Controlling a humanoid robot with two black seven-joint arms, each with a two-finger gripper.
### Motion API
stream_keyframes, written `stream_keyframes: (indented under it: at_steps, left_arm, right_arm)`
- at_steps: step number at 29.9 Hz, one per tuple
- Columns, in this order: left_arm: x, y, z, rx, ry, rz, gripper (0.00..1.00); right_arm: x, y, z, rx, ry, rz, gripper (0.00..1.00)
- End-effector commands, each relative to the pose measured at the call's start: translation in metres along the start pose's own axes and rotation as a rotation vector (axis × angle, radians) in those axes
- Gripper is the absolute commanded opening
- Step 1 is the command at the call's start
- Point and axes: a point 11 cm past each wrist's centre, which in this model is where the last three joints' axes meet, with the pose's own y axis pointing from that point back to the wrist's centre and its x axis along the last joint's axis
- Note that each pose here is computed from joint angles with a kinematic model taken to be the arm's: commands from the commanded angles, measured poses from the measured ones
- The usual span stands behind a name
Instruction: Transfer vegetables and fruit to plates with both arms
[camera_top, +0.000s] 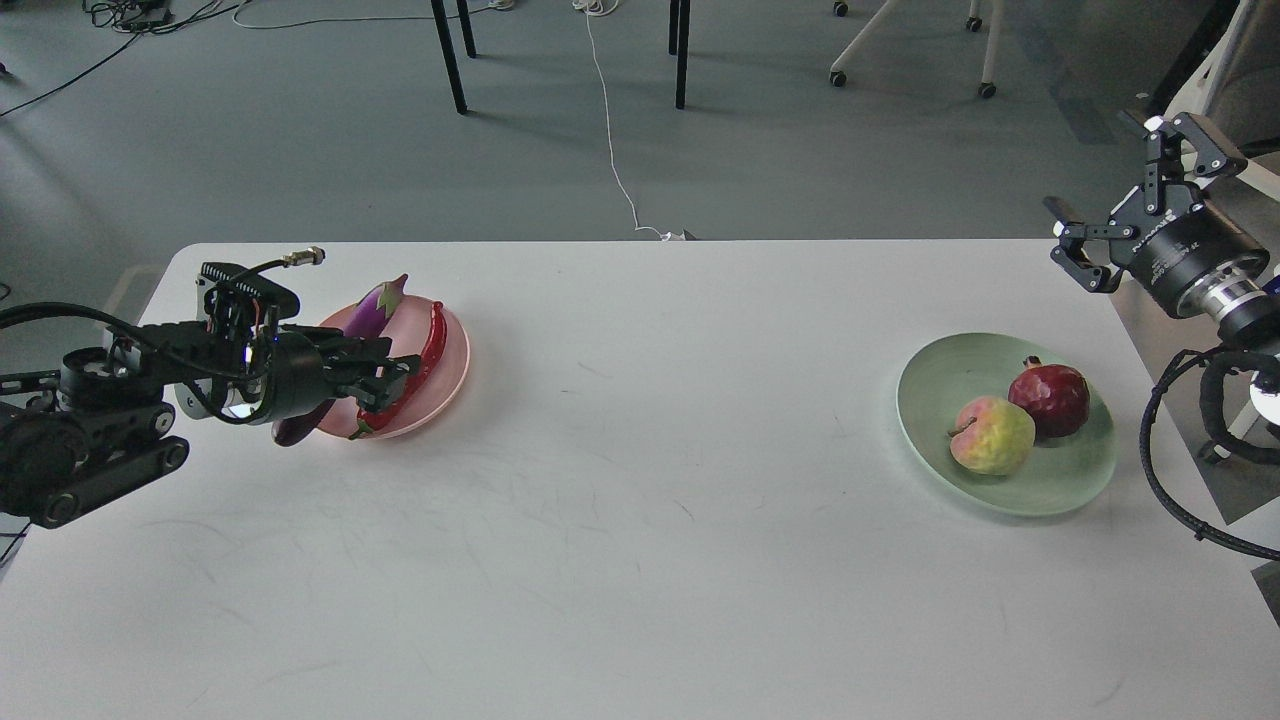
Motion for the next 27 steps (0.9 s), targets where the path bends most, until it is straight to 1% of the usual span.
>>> stream_keyframes:
  at_steps: [1, 2, 5, 7, 8, 12, 16, 18, 21, 23, 27]
  left_arm:
    - [0.023, 0.006, -0.005, 0.006, 0.106, 0.092, 0.88]
    - [0.031, 0.007, -0.006, 0.001, 0.143, 0.126, 0.9]
    - [0.077, 0.015, -0.005, -0.048, 0.308, 0.3, 0.97]
    - [0.11, 0.021, 0.001, -0.114, 0.451, 0.43, 0.98]
    - [0.12, 0.024, 0.001, -0.143, 0.529, 0.476, 0.98]
    - [0.149, 0.012, 0.03, -0.306, 0.754, 0.518, 0.98]
    - [0.178, 0.016, 0.038, -0.431, 0.99, 0.642, 0.98]
    - [0.187, 0.013, 0.033, -0.476, 1.141, 0.703, 0.98]
    - [0.183, -0.001, 0.025, -0.515, 1.366, 0.742, 0.98]
    - [0.18, -0.005, 0.019, -0.56, 1.495, 0.751, 0.98]
    - [0.175, 0.0, -0.004, -0.628, 1.725, 0.818, 0.98]
  right_arm:
    - [0.002, -0.001, -0.008, 0.028, -0.009, 0.007, 0.99]
    - [0.001, -0.002, -0.009, 0.035, -0.01, 0.008, 0.99]
    - [0.0, -0.007, -0.017, 0.068, -0.018, 0.019, 0.99]
    - [0.0, -0.009, -0.027, 0.103, -0.027, 0.033, 0.99]
    - [0.001, -0.01, -0.032, 0.122, -0.035, 0.04, 0.99]
    - [0.001, -0.013, -0.055, 0.199, -0.06, 0.05, 0.99]
    - [0.002, -0.013, -0.073, 0.265, -0.093, 0.055, 0.98]
    - [0.002, -0.013, -0.083, 0.307, -0.122, 0.057, 0.97]
    - [0.001, -0.014, -0.095, 0.361, -0.157, 0.054, 0.97]
    - [-0.001, -0.016, -0.096, 0.37, -0.169, 0.046, 0.98]
    - [-0.01, -0.024, -0.084, 0.373, -0.224, 0.036, 0.98]
